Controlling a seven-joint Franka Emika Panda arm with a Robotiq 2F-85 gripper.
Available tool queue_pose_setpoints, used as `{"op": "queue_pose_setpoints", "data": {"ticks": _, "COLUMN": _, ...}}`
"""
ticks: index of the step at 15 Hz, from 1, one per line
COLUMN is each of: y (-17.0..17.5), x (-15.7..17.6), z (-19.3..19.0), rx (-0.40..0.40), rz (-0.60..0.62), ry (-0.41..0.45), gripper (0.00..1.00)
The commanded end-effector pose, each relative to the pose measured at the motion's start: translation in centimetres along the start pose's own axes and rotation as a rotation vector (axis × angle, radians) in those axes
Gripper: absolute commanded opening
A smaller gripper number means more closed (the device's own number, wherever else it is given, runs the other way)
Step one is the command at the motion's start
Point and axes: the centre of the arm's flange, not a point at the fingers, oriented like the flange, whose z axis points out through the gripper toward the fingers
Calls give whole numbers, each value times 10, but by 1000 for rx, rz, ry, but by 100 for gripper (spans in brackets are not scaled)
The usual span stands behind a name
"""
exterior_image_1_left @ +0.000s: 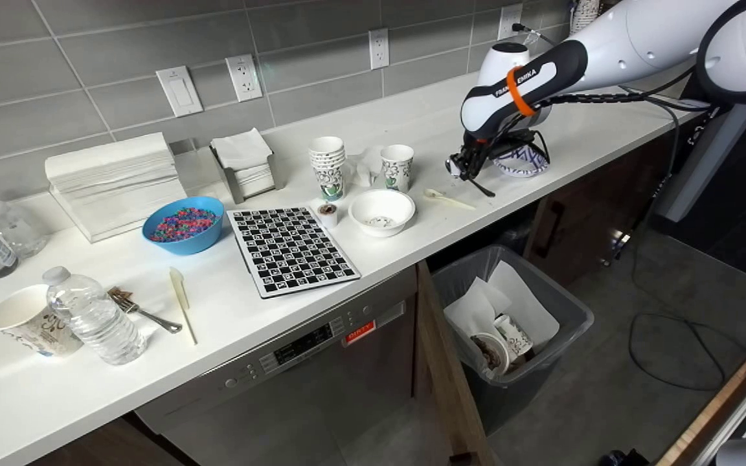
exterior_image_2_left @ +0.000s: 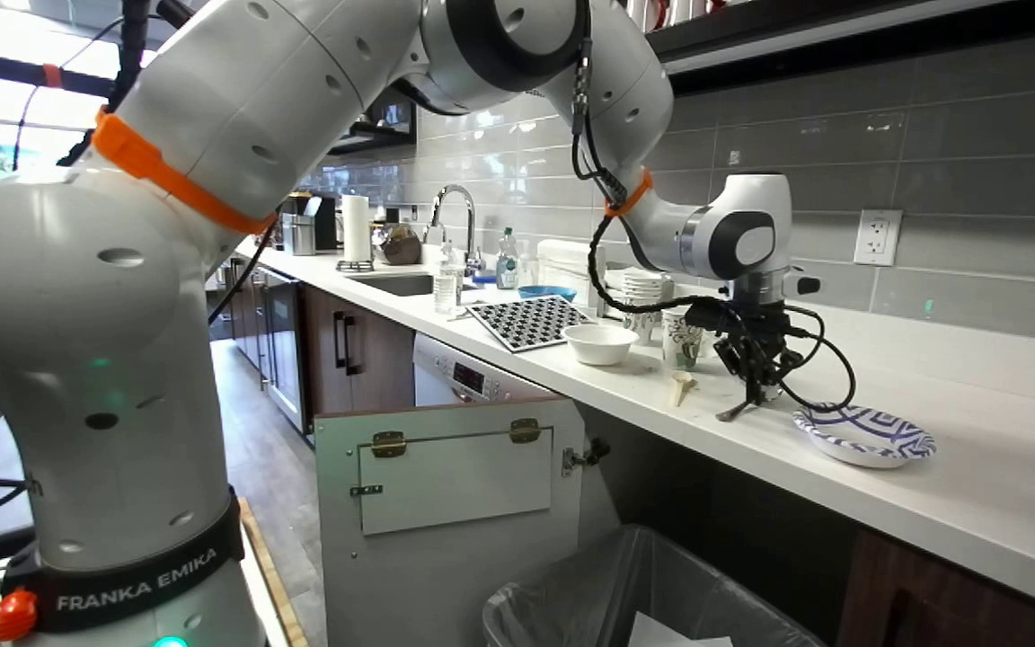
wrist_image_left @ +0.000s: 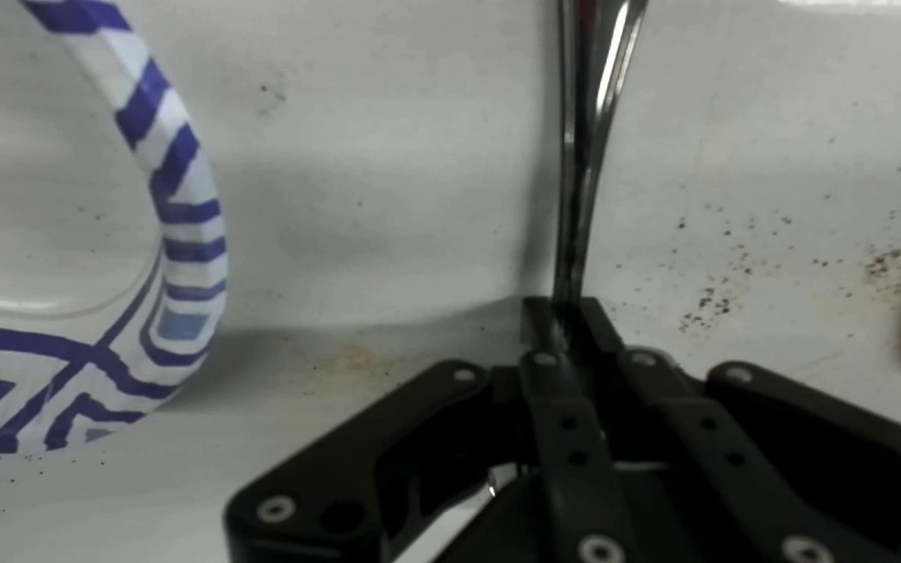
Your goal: Put the coffee pod on the silver spoon then throw the pod in the bin using the spoon.
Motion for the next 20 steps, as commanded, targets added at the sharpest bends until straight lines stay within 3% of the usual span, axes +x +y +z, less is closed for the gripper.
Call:
{"op": "queue_pose_setpoints", "data": {"ticks": 1, "y": -4, "x": -2, "z": -7, "rx": -17, "rz": -21, "ry": -19, "gripper": 2}}
{"op": "queue_pose_setpoints", "data": {"ticks": 10, "y": -19, "x": -12, "z": -39, "rx": -28, "rz": -74, "ry": -18, "gripper": 2}}
{"op": "queue_pose_setpoints", "data": {"ticks": 20, "y": -40, "x": -53, "z": -76, "rx": -59, "rz": -171, "ry": -63, "gripper": 2}}
